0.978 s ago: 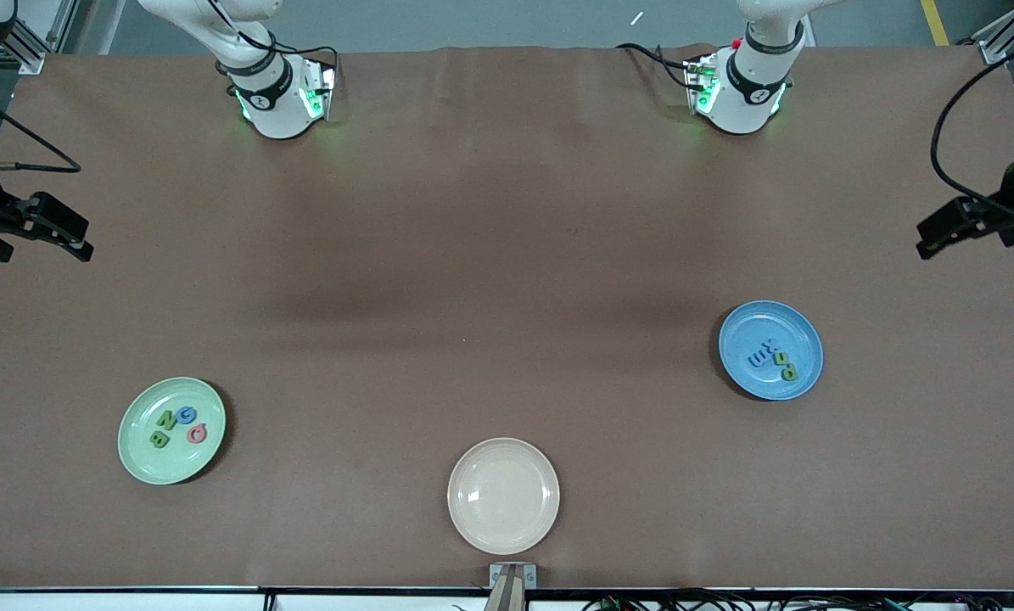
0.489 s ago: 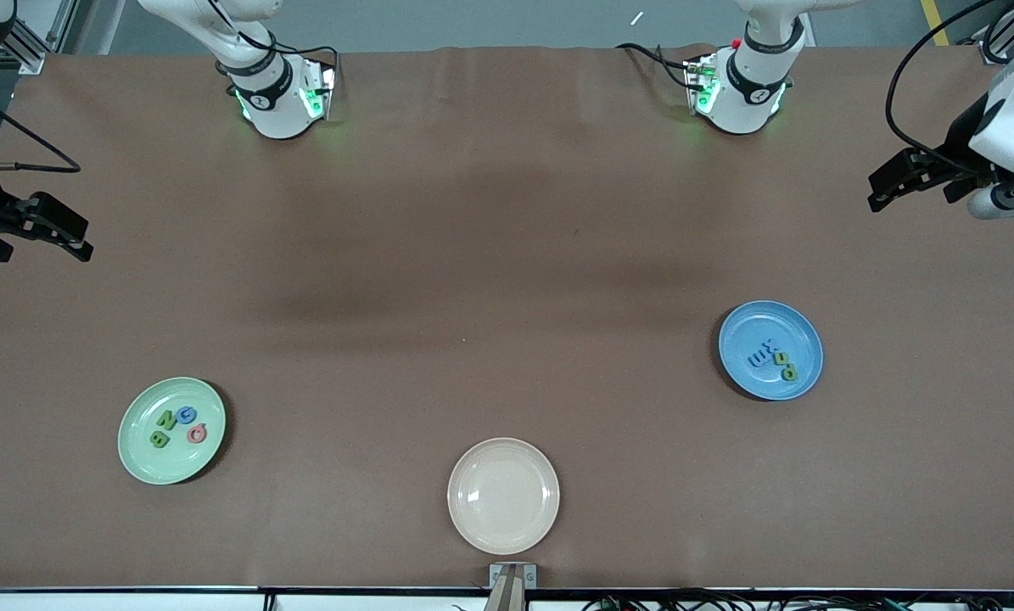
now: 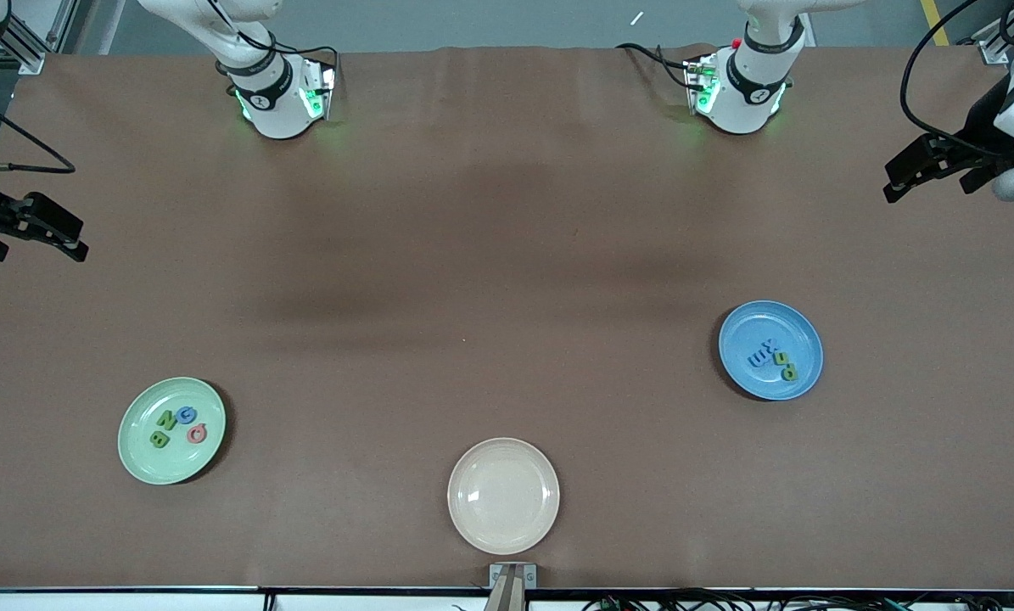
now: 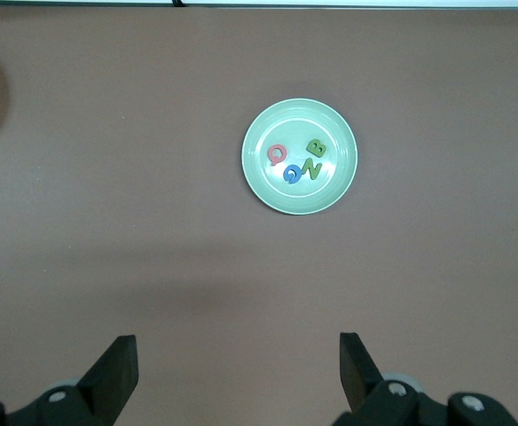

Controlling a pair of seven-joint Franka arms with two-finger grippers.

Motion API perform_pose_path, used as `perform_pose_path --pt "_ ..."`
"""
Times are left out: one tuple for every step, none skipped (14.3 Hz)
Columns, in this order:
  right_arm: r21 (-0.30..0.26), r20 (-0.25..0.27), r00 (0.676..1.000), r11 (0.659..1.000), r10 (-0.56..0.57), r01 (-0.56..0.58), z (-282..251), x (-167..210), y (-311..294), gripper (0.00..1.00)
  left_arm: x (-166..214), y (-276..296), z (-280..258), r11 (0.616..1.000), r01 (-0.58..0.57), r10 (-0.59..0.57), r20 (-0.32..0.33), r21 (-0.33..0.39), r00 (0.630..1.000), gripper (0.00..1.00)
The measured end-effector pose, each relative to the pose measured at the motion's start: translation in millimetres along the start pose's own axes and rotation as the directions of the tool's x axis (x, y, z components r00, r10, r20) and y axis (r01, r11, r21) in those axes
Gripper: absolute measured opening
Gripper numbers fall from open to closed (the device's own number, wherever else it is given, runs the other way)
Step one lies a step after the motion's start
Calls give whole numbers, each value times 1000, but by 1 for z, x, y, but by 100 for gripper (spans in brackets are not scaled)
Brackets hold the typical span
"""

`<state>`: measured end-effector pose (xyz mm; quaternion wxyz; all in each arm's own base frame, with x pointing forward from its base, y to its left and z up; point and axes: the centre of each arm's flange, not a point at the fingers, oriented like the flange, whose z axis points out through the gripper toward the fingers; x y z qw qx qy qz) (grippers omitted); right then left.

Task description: Sort upper and lower case letters into plates

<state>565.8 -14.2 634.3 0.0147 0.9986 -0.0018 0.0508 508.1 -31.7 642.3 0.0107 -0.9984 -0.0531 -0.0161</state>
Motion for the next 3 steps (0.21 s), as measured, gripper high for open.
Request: perform_pose_path --pt "0 0 1000 1000 0 0 0 0 0 100 0 1 -1 1000 -2 2 -3 0 1000 100" --pt "0 0 1000 1000 0 0 0 0 0 100 0 2 -1 1000 -4 4 -1 0 1000 100" --pt "0 0 1000 1000 0 0 0 0 0 100 -1 3 -1 1000 -7 7 6 1 1000 100"
